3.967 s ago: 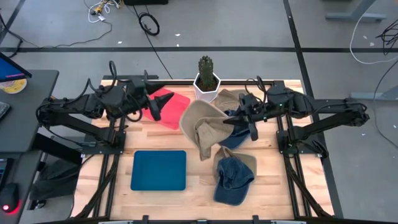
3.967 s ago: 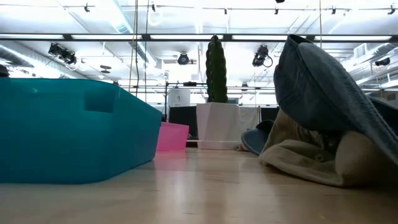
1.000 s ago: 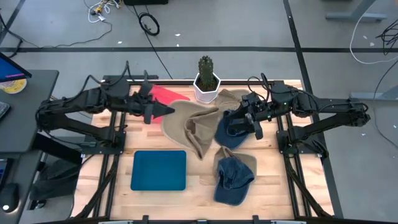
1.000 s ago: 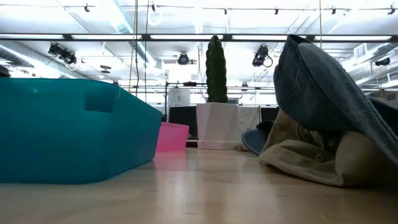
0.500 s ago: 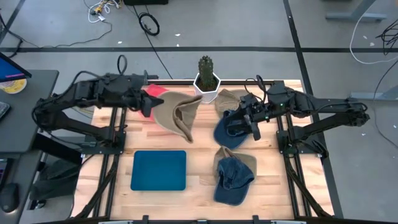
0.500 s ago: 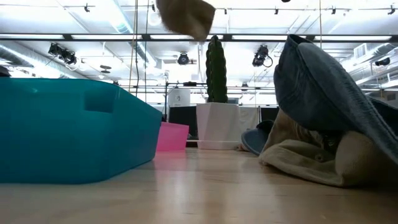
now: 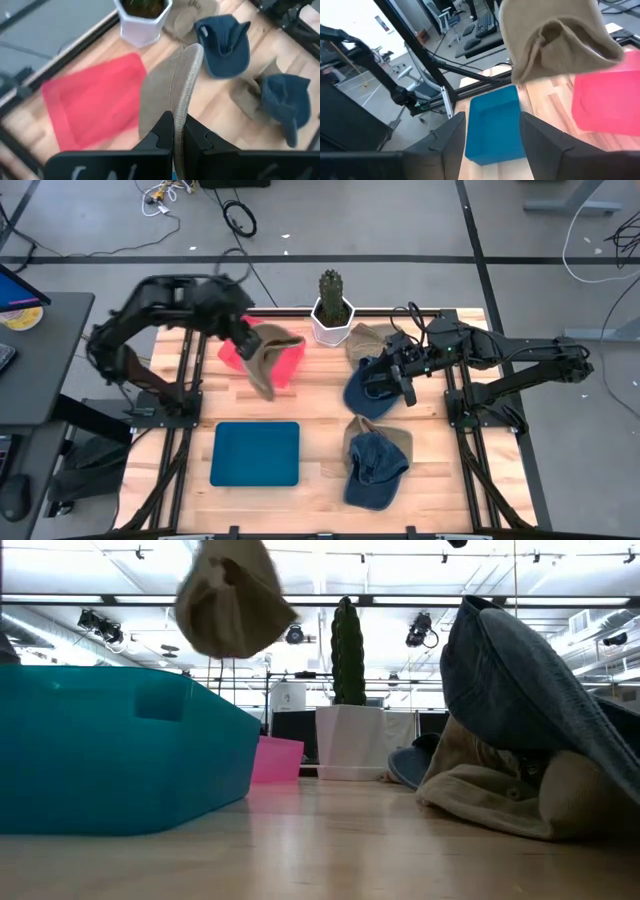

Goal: Pick & Place hat
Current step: Put the middle brown cap into the blue bin

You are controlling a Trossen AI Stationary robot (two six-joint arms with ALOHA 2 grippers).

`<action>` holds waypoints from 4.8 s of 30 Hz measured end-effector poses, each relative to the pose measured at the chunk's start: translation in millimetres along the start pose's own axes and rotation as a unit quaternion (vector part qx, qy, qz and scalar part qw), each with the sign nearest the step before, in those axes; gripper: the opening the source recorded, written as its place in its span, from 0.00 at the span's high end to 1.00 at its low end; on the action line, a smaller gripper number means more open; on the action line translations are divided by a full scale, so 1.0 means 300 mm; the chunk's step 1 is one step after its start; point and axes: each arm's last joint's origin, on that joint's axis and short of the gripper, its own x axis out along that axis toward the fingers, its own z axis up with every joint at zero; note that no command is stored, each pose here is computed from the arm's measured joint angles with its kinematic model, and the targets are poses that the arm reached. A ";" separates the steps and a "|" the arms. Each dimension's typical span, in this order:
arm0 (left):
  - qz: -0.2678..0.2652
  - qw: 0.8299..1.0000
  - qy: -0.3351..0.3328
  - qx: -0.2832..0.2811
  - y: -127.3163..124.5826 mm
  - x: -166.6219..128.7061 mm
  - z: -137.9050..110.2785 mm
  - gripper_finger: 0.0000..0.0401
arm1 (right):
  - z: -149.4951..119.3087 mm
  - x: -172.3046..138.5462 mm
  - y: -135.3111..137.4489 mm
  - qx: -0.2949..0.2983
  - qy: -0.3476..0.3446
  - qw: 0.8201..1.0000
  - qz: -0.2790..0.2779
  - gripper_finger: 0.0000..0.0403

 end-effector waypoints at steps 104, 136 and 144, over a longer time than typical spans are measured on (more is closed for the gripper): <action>0.186 0.960 0.173 -0.114 -0.391 0.341 -0.588 0.97 | -0.098 0.090 -0.070 -0.013 0.134 0.987 -0.093 0.54; 0.227 0.955 0.157 -0.103 -0.402 0.392 -0.655 0.97 | -0.116 0.100 -0.079 -0.012 0.133 0.987 -0.093 0.54; 0.276 0.940 0.168 -0.107 -0.429 0.464 -0.722 0.97 | -0.164 0.118 -0.104 0.015 0.144 0.984 -0.102 0.54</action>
